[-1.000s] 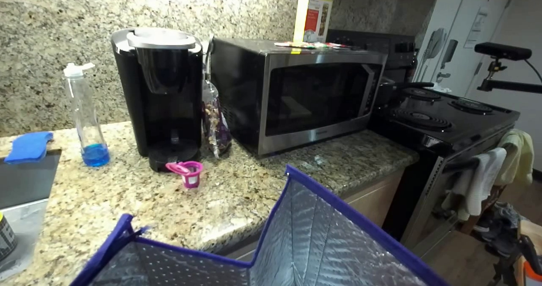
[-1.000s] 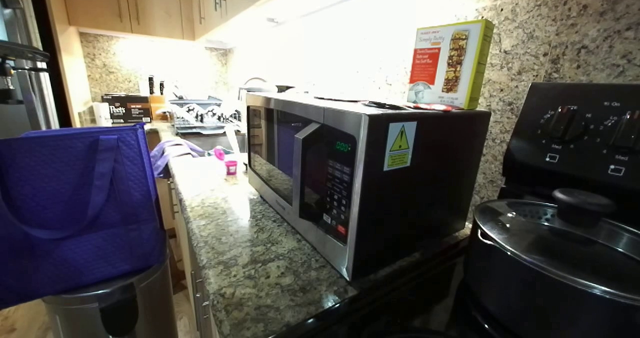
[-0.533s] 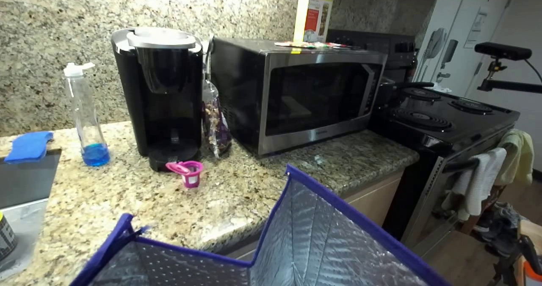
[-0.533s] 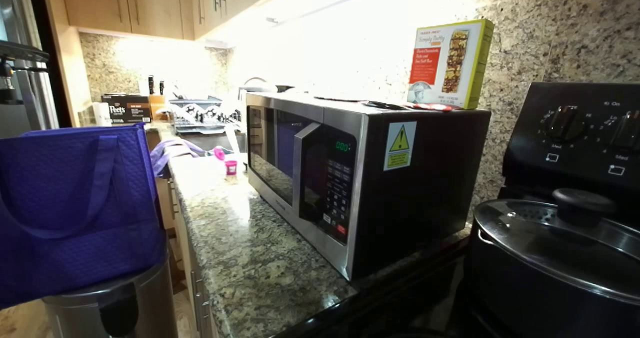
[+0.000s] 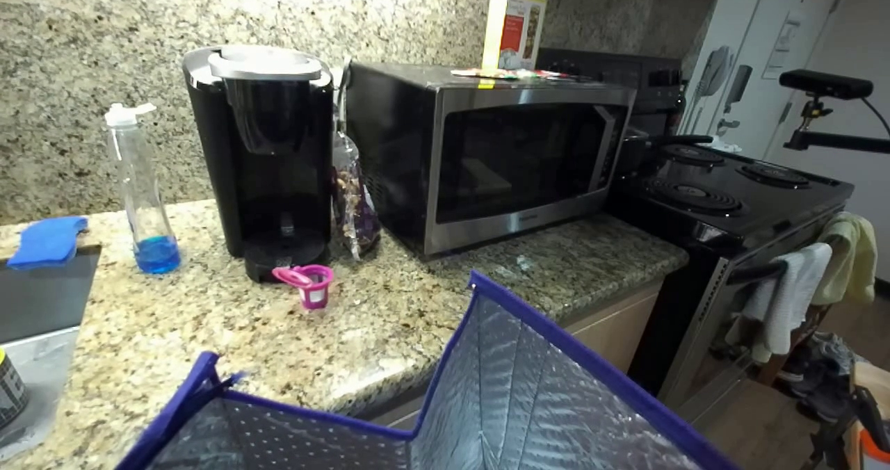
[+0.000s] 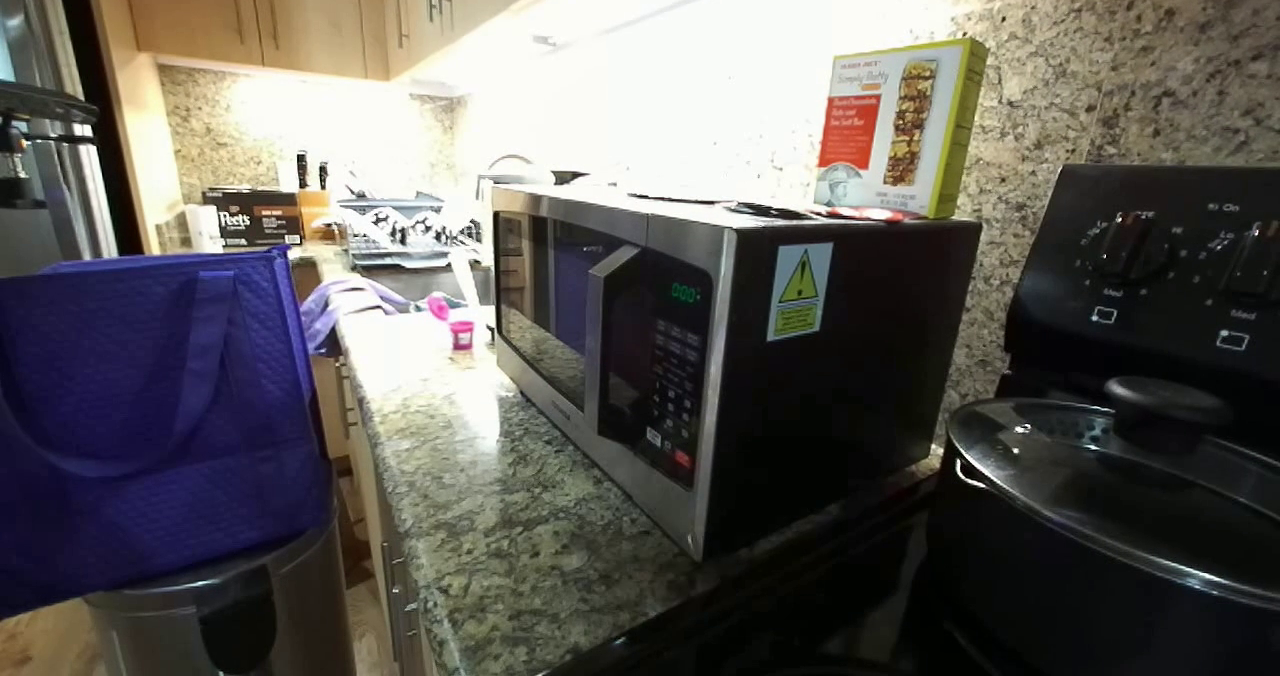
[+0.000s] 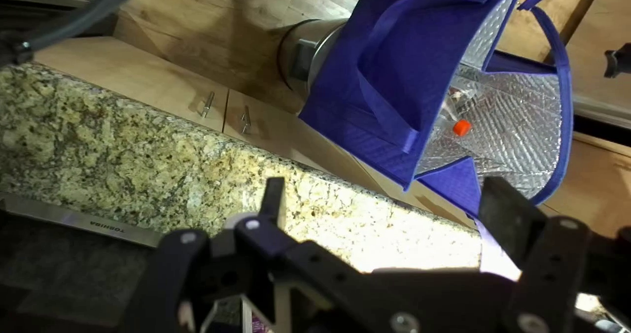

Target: Put the coca cola bottle in the blue bag

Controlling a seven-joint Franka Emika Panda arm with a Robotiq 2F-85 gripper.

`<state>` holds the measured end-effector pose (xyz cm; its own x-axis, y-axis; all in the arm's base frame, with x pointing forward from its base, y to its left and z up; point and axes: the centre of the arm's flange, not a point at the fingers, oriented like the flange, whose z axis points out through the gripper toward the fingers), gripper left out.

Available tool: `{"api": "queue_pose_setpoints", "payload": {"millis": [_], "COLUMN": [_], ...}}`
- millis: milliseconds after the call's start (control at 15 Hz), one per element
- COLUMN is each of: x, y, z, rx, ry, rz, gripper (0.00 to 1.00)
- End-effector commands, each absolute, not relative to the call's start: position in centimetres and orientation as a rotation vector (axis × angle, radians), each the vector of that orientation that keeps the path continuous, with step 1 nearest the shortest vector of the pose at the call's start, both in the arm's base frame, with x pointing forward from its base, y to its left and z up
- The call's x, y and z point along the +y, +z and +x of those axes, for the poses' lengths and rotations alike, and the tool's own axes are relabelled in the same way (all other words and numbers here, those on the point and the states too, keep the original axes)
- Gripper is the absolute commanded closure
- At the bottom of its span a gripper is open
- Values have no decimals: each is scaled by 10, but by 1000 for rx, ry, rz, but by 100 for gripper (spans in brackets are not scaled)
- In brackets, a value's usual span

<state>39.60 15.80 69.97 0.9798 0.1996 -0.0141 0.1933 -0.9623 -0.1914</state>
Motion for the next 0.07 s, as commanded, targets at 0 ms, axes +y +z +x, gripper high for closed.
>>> {"api": "queue_pose_setpoints", "payload": {"millis": [0], "x": [158], "y": [700], "z": [397], "rx": [-295], "ry": [52], "rz": [-2936], "gripper": [0]}}
